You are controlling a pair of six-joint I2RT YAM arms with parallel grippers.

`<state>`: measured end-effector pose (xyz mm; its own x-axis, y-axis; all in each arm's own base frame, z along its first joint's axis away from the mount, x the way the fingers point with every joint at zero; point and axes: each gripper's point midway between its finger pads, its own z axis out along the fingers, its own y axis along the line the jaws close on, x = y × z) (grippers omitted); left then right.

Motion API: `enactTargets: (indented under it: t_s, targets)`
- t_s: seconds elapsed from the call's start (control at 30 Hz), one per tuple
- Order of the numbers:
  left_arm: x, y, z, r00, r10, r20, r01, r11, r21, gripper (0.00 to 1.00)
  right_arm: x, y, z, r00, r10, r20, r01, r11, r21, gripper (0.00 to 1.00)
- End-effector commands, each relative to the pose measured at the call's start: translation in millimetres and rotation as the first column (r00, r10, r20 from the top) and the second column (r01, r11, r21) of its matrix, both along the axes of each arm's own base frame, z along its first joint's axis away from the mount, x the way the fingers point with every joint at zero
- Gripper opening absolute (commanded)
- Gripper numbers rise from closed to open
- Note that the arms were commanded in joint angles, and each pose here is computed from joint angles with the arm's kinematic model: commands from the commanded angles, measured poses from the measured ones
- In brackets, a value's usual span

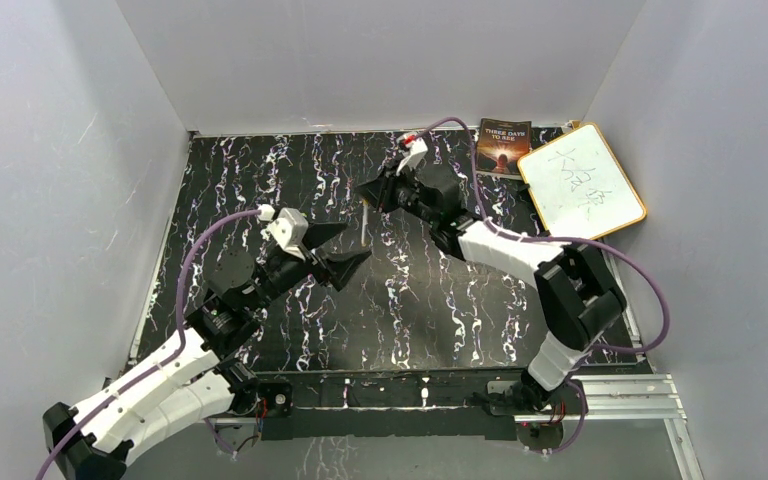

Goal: Insert the pens into the pen caps

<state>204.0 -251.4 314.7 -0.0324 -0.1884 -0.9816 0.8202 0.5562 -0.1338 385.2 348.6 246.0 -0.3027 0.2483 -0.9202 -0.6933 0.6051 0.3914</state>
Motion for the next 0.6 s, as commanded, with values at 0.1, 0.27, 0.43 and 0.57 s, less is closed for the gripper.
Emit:
enactTargets:
  t_s: [0.1,0.27,0.43,0.57]
  targets:
    - [14,21,12,0.989,0.140,-0.041,-0.141,0.990,-0.017,0.72,6,24,-67,0.894,-0.009,-0.448,0.008,1.000,-0.004,0.00]
    - [15,19,1,0.987,0.139,-0.079,-0.138,0.990,0.007,0.71,14,46,-100,0.842,0.039,-0.538,-0.048,0.999,-0.002,0.00]
    - [17,19,-10,0.983,0.149,-0.110,-0.145,0.989,0.040,0.71,17,60,-125,0.803,0.085,-0.590,-0.077,0.996,0.039,0.00]
    - [19,23,-14,0.978,0.173,-0.116,-0.168,0.985,0.048,0.71,20,68,-145,0.770,0.088,-0.632,-0.069,0.996,0.055,0.00]
